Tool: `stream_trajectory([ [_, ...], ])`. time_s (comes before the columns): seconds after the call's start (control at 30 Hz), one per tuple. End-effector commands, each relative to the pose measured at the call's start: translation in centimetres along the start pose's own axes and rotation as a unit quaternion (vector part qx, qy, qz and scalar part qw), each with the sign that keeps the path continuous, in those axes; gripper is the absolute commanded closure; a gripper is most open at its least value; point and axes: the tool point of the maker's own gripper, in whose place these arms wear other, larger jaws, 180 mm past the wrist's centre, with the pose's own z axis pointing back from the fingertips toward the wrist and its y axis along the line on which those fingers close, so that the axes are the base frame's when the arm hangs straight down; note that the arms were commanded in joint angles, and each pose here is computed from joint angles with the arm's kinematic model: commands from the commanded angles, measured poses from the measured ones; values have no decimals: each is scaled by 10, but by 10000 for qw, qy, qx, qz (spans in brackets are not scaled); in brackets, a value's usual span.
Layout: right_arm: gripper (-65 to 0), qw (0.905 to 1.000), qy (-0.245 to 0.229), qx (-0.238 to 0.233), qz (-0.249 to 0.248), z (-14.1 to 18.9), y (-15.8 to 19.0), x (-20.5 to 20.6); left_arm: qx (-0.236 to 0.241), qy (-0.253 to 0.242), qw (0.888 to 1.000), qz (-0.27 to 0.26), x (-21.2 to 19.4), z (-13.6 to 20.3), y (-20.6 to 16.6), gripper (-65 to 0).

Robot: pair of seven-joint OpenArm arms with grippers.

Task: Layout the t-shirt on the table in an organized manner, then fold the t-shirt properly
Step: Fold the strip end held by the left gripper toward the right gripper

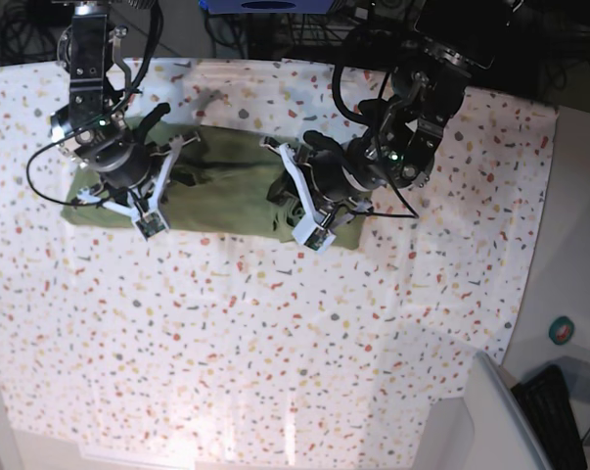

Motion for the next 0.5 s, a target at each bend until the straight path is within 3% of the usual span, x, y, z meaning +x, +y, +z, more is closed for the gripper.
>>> stream_trajectory([
  [0.0,-36,9997,-227,-70,4,3,-5,13,-31,-287,9996,-59,22,2,0,0],
  [0.47,-36,9997,-237,-70,-1,3,-5,14,-97,-334,9994,-36,27,-1,-7,0],
])
